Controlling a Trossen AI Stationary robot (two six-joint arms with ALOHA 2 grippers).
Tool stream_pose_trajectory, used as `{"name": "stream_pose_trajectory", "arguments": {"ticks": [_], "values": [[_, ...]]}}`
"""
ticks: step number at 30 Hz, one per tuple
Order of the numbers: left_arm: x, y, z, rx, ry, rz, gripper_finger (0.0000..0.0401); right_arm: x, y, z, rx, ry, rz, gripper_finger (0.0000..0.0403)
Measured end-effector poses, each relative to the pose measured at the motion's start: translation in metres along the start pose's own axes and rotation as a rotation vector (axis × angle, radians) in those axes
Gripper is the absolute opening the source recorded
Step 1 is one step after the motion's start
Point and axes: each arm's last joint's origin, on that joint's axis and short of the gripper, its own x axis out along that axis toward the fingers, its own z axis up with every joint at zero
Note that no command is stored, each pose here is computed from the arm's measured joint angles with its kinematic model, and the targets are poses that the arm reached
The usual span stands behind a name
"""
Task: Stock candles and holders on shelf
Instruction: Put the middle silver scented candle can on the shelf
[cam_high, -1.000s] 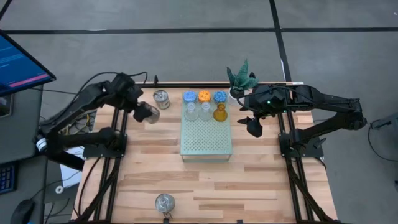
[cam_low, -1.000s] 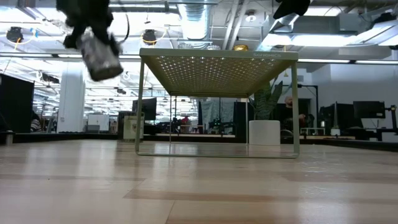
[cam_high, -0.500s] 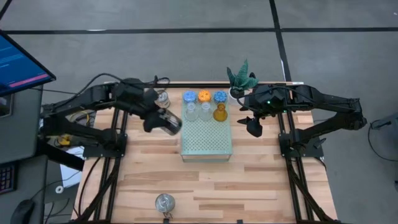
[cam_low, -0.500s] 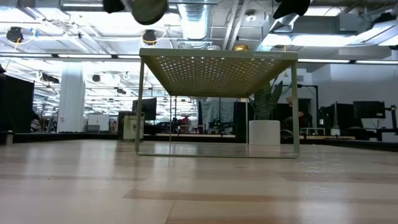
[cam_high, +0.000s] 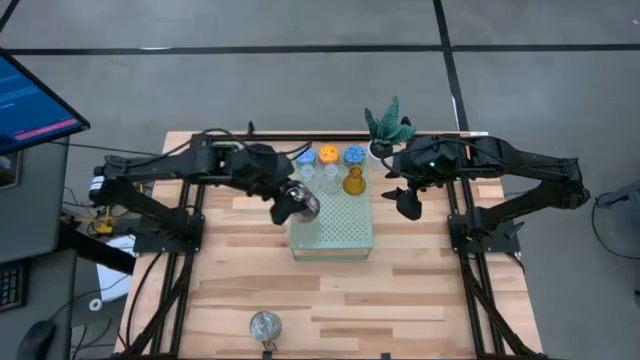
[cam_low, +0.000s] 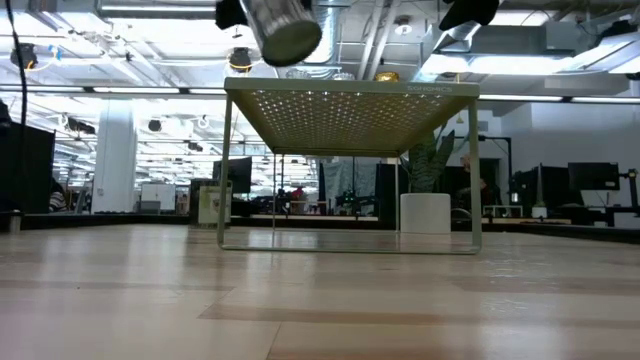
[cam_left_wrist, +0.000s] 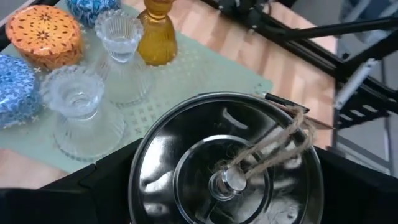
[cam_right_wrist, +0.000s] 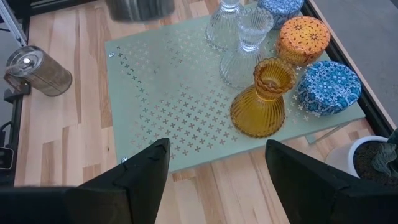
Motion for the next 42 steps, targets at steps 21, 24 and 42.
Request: {"name": "stream_pose_trajectory", "arguments": {"ticks": [21,24,42], "values": [[0.087,-0.046,0.023,0.011,-0.038,0.081,0.0360,0.000,0.001,0.000,-0.002,0.006,0.025,0.0256],[0.094,-0.049,0.027,0.009,-0.051,0.075,0.0360,0.000,0.001,0.000,-0.002,0.006,0.025,0.0256],[0.127,-0.056,0.030,0.036,-0.069,0.067,0.0360,0.000,0.001,0.000,-0.001,0.008,0.025,0.0256]]}}
